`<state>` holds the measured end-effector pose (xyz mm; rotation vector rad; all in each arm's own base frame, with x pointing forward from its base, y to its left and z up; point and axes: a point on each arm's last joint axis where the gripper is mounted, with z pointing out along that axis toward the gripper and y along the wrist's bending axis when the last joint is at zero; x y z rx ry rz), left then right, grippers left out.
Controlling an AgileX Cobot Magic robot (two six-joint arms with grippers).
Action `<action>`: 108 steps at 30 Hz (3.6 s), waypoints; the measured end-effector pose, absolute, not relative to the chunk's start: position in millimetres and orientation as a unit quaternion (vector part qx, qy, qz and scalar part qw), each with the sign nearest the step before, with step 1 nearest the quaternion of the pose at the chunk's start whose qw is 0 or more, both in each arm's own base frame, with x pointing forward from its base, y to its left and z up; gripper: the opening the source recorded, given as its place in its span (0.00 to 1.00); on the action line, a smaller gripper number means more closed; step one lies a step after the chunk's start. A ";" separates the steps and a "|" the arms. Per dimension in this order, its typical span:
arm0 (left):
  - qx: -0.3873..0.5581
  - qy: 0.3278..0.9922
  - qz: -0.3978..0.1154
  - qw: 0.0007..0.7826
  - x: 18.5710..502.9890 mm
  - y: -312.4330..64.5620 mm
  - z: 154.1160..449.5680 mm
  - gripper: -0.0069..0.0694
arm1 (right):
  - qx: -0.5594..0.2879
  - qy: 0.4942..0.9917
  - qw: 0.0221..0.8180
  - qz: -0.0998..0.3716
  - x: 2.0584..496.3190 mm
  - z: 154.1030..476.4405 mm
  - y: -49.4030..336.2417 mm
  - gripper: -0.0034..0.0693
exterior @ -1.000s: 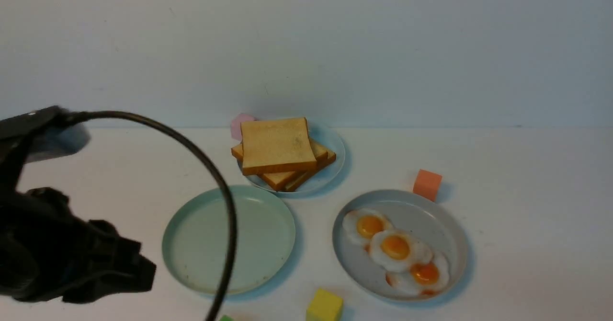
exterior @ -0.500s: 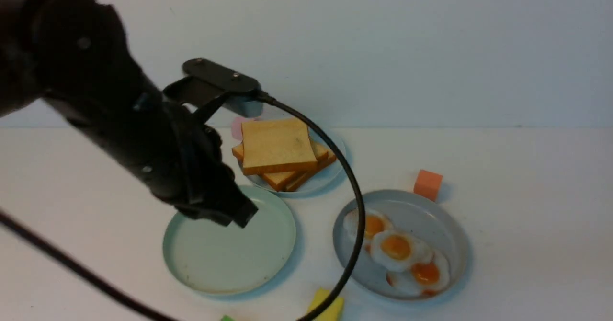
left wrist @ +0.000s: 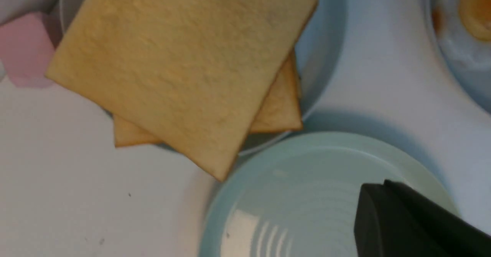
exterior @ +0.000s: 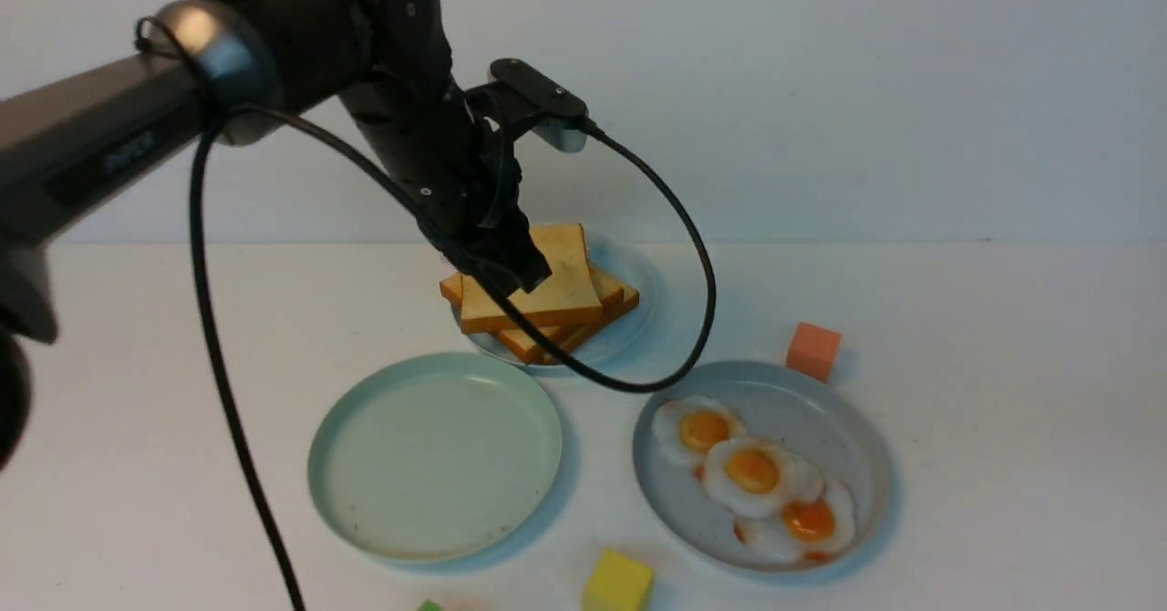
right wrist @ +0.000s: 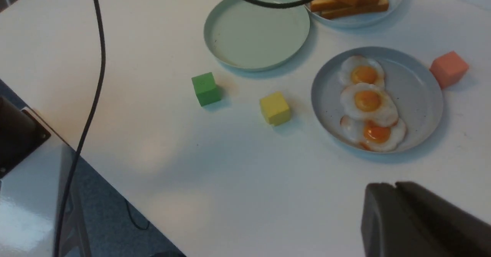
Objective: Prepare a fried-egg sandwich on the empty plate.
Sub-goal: Use the left arm to grab a slice of bread, then use the left arm to put a slice of bread into the empty plate in the middle
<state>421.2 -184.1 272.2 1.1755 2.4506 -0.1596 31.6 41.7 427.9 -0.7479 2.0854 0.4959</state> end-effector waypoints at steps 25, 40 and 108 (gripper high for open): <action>0.562 0.790 0.019 0.243 473.2 -194.4 193.4 0.62 | -0.279 0.841 0.420 0.199 32.5 427.6 40.5 0.18; 0.558 0.789 0.017 0.256 470.5 -195.2 207.7 0.21 | -0.277 0.841 0.420 0.198 32.6 427.5 40.3 0.19; 0.374 0.902 0.038 0.213 321.1 -190.6 200.0 0.69 | -0.254 0.810 0.494 0.187 43.5 439.2 39.7 0.24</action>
